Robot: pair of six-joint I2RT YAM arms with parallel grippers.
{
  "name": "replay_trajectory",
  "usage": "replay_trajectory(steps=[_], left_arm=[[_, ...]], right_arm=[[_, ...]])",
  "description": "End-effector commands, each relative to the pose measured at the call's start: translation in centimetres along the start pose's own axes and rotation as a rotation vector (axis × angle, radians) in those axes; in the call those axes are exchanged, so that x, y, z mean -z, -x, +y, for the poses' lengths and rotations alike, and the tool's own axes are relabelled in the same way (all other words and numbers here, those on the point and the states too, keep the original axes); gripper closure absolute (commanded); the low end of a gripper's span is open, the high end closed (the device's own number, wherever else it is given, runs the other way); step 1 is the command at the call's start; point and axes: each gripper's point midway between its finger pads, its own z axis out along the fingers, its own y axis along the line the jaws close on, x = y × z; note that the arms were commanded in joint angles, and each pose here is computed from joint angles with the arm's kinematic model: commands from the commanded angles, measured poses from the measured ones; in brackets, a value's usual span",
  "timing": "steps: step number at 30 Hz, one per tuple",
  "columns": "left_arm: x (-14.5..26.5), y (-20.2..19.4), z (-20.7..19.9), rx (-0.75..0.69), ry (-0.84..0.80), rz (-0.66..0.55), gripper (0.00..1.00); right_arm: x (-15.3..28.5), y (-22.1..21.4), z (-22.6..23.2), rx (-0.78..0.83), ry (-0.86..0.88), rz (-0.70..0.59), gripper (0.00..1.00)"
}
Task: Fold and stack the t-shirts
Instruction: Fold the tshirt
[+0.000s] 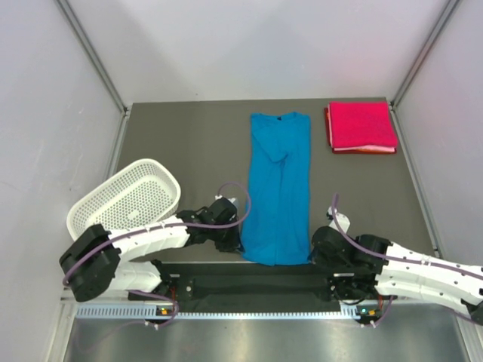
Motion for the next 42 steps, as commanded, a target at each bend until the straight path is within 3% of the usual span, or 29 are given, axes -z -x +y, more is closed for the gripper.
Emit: replay_trajectory(steps=[1, 8, 13, 16, 24, 32, 42], left_arm=[[0.8, 2.0, -2.9, -0.017, -0.038, -0.040, 1.00], [0.9, 7.5, -4.5, -0.036, 0.003, -0.087, 1.00], [0.0, 13.5, -4.3, 0.006, -0.012, -0.100, 1.00], [-0.4, 17.2, -4.6, -0.038, -0.007, -0.116, 1.00], [-1.4, 25.4, -4.5, -0.041, -0.031, -0.166, 1.00], [-2.2, 30.4, -3.6, -0.050, -0.030, -0.185, 1.00], [-3.0, 34.0, -2.8, -0.021, -0.064, -0.203, 1.00]], right_arm=[[1.4, 2.8, 2.4, 0.048, 0.032, -0.097, 1.00], [1.5, 8.3, 3.9, 0.152, -0.087, -0.191, 1.00], [0.8, 14.5, 6.0, 0.170, 0.005, -0.241, 1.00], [0.5, 18.1, 6.9, 0.272, 0.009, -0.265, 1.00], [-2.7, 24.2, 6.0, 0.333, -0.067, -0.221, 1.00], [-4.3, 28.7, 6.2, 0.333, -0.053, -0.214, 1.00], [-5.8, 32.3, 7.2, 0.313, -0.003, -0.199, 1.00]])
